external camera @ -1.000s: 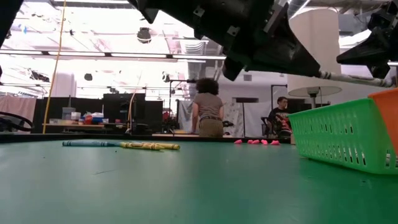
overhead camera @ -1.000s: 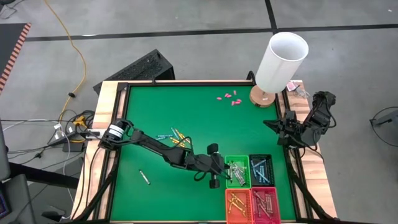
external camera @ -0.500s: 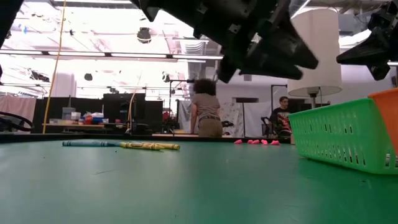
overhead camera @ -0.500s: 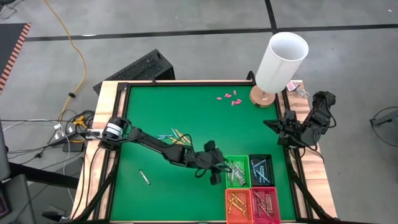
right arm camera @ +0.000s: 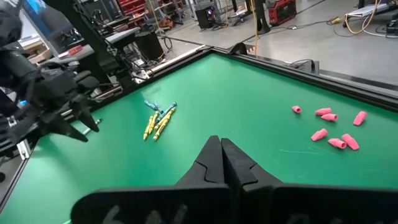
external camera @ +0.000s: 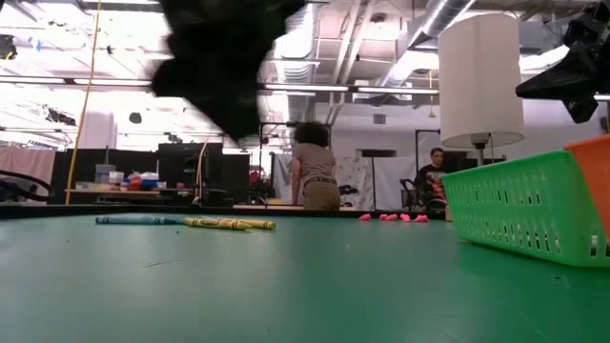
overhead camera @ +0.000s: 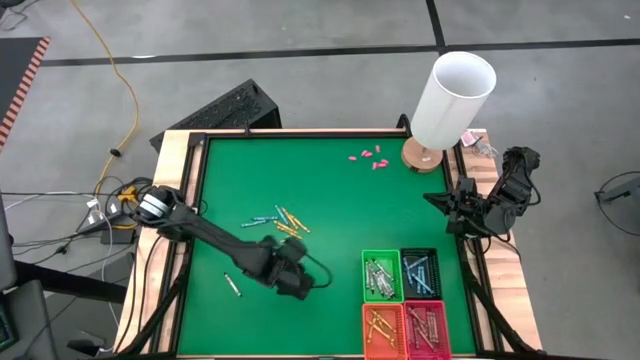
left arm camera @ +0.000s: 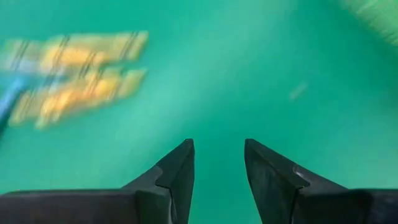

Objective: Sort crayons
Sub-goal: Put the black crayon into the green bin

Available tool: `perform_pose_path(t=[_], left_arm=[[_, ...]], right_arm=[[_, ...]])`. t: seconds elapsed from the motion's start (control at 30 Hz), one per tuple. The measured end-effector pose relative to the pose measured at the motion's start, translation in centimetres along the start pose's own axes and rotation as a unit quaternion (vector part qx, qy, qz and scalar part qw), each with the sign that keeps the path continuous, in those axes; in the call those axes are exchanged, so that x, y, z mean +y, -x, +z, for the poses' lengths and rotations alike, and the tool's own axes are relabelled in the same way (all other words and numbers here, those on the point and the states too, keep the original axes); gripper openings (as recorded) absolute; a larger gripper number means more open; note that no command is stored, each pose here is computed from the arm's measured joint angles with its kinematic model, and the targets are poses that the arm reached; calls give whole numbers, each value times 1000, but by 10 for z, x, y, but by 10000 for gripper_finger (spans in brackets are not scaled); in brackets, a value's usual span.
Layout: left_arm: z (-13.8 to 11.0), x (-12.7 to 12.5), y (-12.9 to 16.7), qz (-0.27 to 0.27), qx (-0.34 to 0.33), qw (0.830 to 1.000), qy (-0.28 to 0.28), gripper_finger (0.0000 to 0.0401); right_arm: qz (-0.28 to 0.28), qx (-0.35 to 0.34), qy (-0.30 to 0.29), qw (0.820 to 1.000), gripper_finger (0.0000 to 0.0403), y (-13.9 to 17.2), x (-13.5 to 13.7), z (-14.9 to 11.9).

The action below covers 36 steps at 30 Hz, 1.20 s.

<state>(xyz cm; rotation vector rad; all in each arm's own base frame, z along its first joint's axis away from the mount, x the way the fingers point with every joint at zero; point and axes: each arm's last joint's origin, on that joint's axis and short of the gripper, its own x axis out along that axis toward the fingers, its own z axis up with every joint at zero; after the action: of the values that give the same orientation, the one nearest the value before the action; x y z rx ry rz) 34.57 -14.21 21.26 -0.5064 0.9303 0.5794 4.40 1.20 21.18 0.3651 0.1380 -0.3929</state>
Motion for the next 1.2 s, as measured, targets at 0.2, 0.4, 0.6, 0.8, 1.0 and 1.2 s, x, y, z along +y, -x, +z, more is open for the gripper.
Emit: perform_pose_path(t=[0.2, 0.4, 0.6, 0.8, 1.0, 1.2], left_arm=[[-43, 13, 19, 105, 111, 984, 92, 129], [-72, 20, 38, 190, 130, 956, 182, 129], [-88, 15, 46, 185, 126, 950, 220, 129], [-95, 5, 47, 138, 156, 958, 199, 129], [-93, 0, 46, 94, 149, 978, 110, 129], [-90, 5, 45, 141, 146, 944, 259, 129]], right_arm=[[0, 0, 1, 1000, 0, 0, 0, 0], [0, 0, 1, 1000, 0, 0, 0, 0], [0, 0, 1, 1000, 0, 0, 0, 0], [1, 1, 0, 1000, 0, 0, 0, 0], [0, 1, 2, 1000, 0, 0, 0, 0], [0, 1, 3, 1000, 0, 0, 0, 0]])
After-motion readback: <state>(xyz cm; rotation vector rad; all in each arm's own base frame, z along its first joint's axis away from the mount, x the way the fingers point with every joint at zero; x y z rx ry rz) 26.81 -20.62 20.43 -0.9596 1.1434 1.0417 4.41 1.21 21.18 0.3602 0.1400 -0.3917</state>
